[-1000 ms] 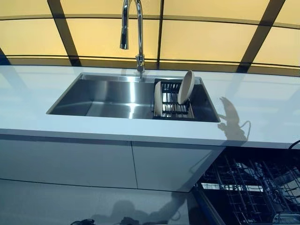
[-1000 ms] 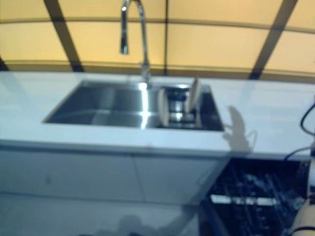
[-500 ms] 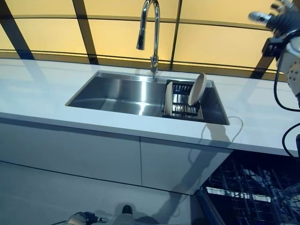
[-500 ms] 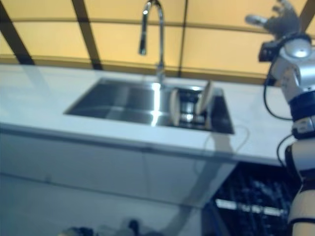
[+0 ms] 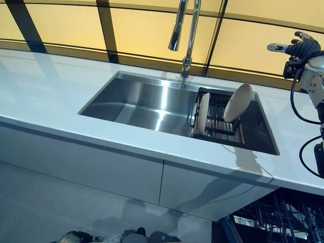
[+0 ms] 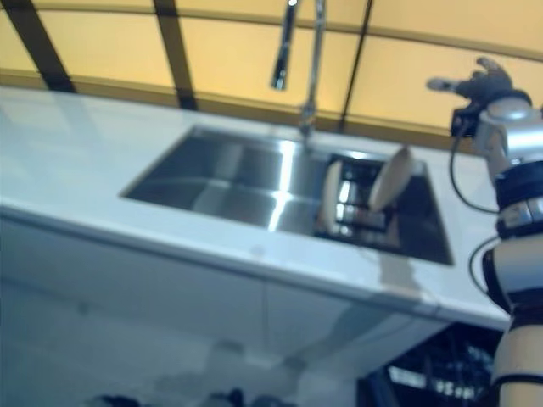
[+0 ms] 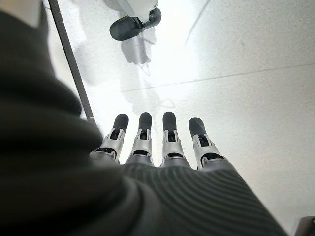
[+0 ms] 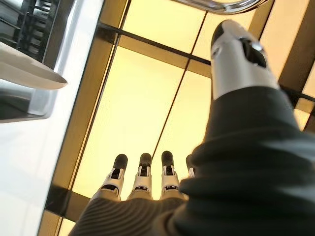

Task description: Take plates into dishwasher

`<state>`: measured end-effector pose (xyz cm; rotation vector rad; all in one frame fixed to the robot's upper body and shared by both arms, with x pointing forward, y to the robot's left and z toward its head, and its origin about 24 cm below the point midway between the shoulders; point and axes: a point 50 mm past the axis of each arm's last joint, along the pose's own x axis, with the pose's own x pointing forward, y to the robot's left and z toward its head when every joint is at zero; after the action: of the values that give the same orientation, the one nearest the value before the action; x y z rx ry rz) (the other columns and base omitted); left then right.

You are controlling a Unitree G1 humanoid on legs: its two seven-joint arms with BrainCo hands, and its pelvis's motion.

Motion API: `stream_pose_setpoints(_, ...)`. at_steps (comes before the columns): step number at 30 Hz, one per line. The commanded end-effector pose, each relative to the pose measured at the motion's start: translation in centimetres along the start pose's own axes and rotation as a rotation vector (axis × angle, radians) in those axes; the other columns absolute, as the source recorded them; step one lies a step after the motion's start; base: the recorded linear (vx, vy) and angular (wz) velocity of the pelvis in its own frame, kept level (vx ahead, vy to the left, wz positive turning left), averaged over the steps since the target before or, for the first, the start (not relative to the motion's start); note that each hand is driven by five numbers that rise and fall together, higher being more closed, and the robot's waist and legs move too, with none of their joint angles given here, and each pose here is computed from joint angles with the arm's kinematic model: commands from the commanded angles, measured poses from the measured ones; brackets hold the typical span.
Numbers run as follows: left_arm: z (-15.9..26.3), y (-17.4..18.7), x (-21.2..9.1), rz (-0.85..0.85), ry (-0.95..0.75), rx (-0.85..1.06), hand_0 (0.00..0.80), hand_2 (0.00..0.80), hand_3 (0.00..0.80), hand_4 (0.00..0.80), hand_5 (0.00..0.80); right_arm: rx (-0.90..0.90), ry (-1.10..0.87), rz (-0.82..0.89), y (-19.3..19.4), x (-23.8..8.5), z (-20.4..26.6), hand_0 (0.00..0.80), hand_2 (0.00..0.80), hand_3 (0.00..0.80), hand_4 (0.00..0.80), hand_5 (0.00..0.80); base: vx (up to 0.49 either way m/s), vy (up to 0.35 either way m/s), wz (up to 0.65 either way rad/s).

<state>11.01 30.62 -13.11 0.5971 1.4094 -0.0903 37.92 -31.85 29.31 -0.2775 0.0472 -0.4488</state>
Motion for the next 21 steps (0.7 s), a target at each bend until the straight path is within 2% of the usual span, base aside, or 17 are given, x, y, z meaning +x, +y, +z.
stream_pose_setpoints(1, 0.5, 2.1, -0.4, 0.046, -0.002, 0.076, 0.0, 0.0, 0.0, 0.0, 0.0, 0.038, -0.141, -0.083, -2.6, -0.9, 4.3, 0.0, 0.0, 0.0, 0.0, 0.0, 0.216, -0.029, 0.01)
stream_pose_setpoints(8, 0.5, 4.4, -0.9, 0.098, 0.051, -0.069, 0.0, 0.0, 0.0, 0.0, 0.0, 0.084, -0.087, -0.101, -1.5, -0.9, 3.6, 0.0, 0.0, 0.0, 0.0, 0.0, 0.091, -0.244, -0.18)
stream_pose_setpoints(13, -0.3, 1.4, -0.2, 0.017, 0.071, -0.031, 0.0, 0.0, 0.0, 0.0, 0.0, 0.081, -0.053, -0.147, -3.4, -0.7, 3.5, 0.0, 0.0, 0.0, 0.0, 0.0, 0.07, -0.125, 0.05)
stream_pose_setpoints(21, -1.6, -1.2, 0.3, -0.013, 0.091, -0.036, 0.0, 0.0, 0.0, 0.0, 0.0, 0.08, -0.057, -0.154, -3.0, -0.7, 4.1, 0.0, 0.0, 0.0, 0.0, 0.0, 0.068, 0.0, -0.12)
